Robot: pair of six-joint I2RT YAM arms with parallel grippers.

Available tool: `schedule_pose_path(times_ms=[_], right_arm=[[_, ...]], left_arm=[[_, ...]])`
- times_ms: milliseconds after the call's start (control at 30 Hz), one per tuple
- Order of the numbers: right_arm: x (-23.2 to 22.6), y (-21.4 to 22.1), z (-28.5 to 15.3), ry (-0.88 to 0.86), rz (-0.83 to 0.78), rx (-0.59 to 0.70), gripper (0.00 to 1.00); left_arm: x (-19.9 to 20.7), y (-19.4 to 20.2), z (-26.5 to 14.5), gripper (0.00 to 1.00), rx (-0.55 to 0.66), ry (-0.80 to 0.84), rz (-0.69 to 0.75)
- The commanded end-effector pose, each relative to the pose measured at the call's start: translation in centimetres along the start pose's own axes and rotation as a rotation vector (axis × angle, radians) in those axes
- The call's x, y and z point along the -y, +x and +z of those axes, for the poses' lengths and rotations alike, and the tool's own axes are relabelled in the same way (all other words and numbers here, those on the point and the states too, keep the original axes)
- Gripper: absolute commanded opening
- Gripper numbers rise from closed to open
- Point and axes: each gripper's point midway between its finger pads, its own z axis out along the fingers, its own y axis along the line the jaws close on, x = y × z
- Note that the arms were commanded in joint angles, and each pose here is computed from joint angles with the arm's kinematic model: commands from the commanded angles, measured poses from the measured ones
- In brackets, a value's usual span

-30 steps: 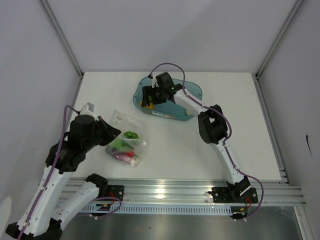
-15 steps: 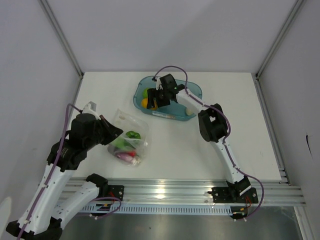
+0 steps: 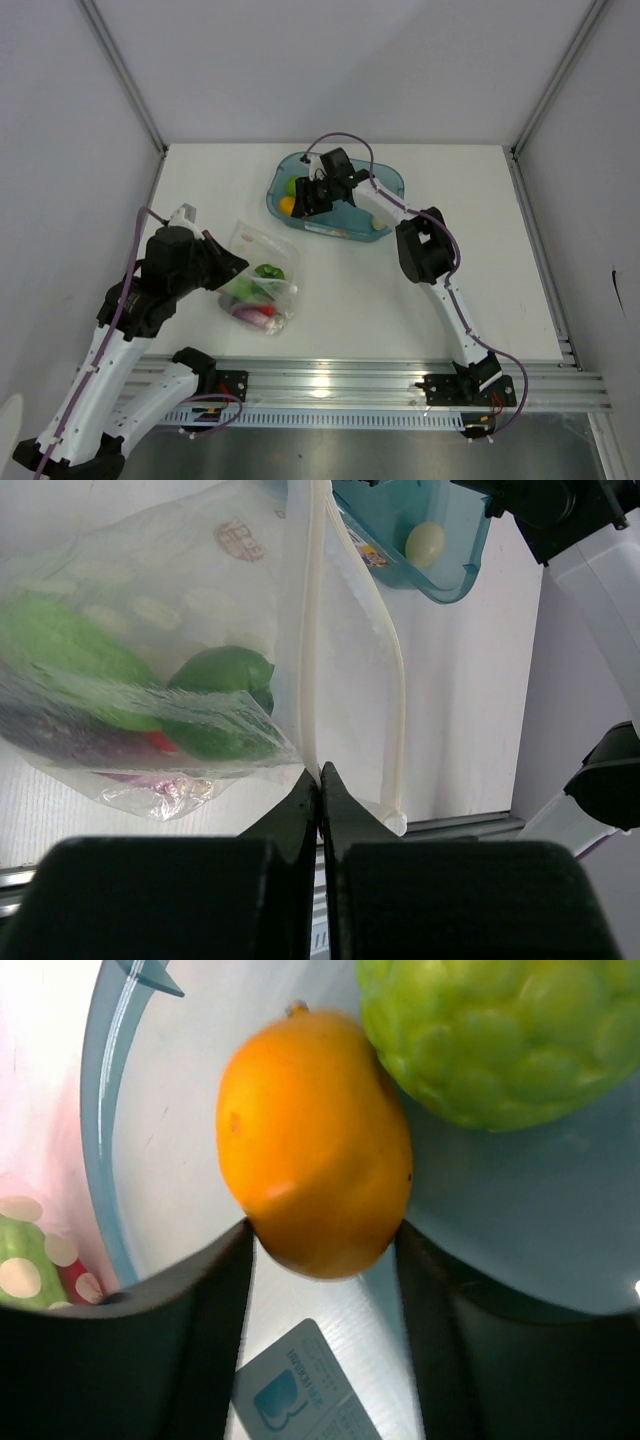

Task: Place the food in the zip-top bag and seal the zipper
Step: Pick up the fake vegetable from the bin.

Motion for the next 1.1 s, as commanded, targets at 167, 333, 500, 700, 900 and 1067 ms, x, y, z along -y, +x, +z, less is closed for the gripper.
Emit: schedule_pose_path(times_ms=[167, 333, 500, 700, 900, 1067], right_arm=[[0.8, -1.0, 0.7, -0.005, 0.01, 0.031, 0.42], [0.4, -1.6, 0.3, -0.008, -0.011, 0.05, 0.31], [-1.6, -3.8, -1.8, -0.045, -0.077, 0.104, 0.2], [-3.0, -6.0, -5.6, -0.034, -0.105, 0.167, 0.03], [-4.5, -7.9, -9.9, -0.011, -0.127, 0.236, 0.0], [-5.3, -9.1, -14.3, 0.047, -0.137, 0.286, 0.0]], left_arm=[[0.8, -0.1, 0.2, 0.01, -0.002, 0.042, 0.016], [0.8, -0.1, 0.3, 0.01, -0.004, 0.04, 0.018], [0.9, 0.0, 0.3, 0.01, -0.006, 0.046, 0.018], [1.7, 0.3, 0.6, 0.01, -0.04, 0.077, 0.027], [2.4, 1.0, 1.6, 0.01, -0.114, 0.091, 0.033], [3.1, 1.2, 1.9, 0.01, -0.144, 0.106, 0.04]])
